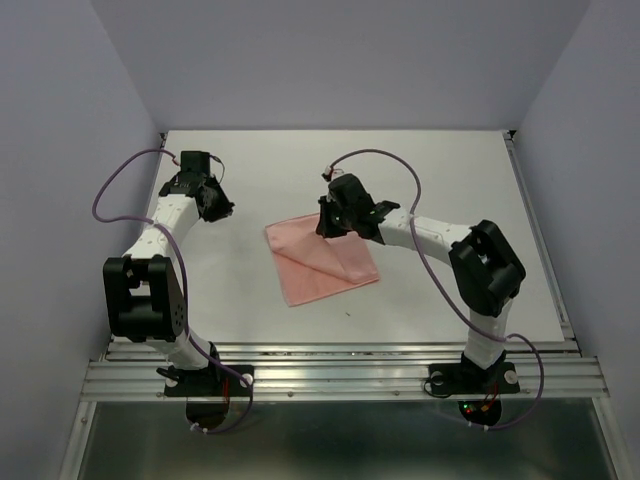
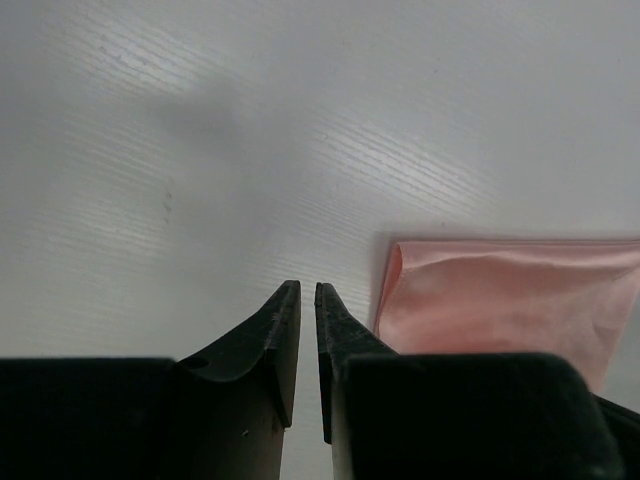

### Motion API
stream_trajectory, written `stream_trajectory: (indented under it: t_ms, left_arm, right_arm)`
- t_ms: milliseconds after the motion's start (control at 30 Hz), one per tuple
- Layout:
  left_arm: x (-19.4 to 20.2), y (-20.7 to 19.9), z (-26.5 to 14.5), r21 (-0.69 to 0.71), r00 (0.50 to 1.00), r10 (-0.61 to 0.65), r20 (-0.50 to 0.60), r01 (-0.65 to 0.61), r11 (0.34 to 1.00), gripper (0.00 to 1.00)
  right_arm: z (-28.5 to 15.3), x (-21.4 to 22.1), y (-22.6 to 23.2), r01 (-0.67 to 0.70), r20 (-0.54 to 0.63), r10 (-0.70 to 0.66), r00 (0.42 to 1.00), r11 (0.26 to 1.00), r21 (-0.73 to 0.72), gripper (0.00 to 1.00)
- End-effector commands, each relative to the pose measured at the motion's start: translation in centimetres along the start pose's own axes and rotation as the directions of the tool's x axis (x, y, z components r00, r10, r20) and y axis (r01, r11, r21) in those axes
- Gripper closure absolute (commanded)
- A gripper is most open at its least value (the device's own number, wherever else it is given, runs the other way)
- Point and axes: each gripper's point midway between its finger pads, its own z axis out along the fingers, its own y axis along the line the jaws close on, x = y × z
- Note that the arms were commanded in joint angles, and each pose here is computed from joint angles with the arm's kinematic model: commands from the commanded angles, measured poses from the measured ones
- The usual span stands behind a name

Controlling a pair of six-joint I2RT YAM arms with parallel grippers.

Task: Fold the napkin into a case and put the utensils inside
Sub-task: Fold the top corner of the square-folded napkin at the center of the board.

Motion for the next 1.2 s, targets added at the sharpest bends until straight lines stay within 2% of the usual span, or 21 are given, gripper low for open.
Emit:
stream_trajectory:
  t_ms: [0, 133, 467, 833, 1167]
  left_arm:
    - [-0.3, -0.5, -0.6, 0.028, 1.000, 0.018, 0.021, -0.018, 0.999, 0.77]
    - [-0.4, -0.6, -0.6, 0.033, 1.000, 0.017, 0.022, -0.017, 0.999, 0.77]
    - [0.0, -0.3, -0.4, 0.024, 1.000, 0.018, 0.011, -0.018, 1.000, 0.77]
    - [0.2, -0.3, -0.3, 0.024, 1.000, 0.018, 0.008, -0.018, 1.000, 0.77]
    - [0.1, -0.3, -0.2, 0.022, 1.000, 0.020, 0.006, -0.020, 1.000, 0.77]
  right_arm:
    - [0.3, -2.1, -1.1, -0.108, 0.056, 0.109, 0.992, 0.994, -0.018, 0.99]
    - [0.6, -2.7, -3.4, -0.184, 0.076, 0.183, 0.980, 0.983, 0.013, 0.99]
    - [1.1, -3.7, -7.1, -0.271, 0.114, 0.261, 0.959, 0.960, 0.075, 0.99]
    - [1.8, -4.2, -9.1, -0.290, 0.131, 0.274, 0.953, 0.950, 0.117, 0.99]
    - [2.4, -5.1, -10.2, -0.251, 0.147, 0.229, 0.962, 0.957, 0.149, 0.99]
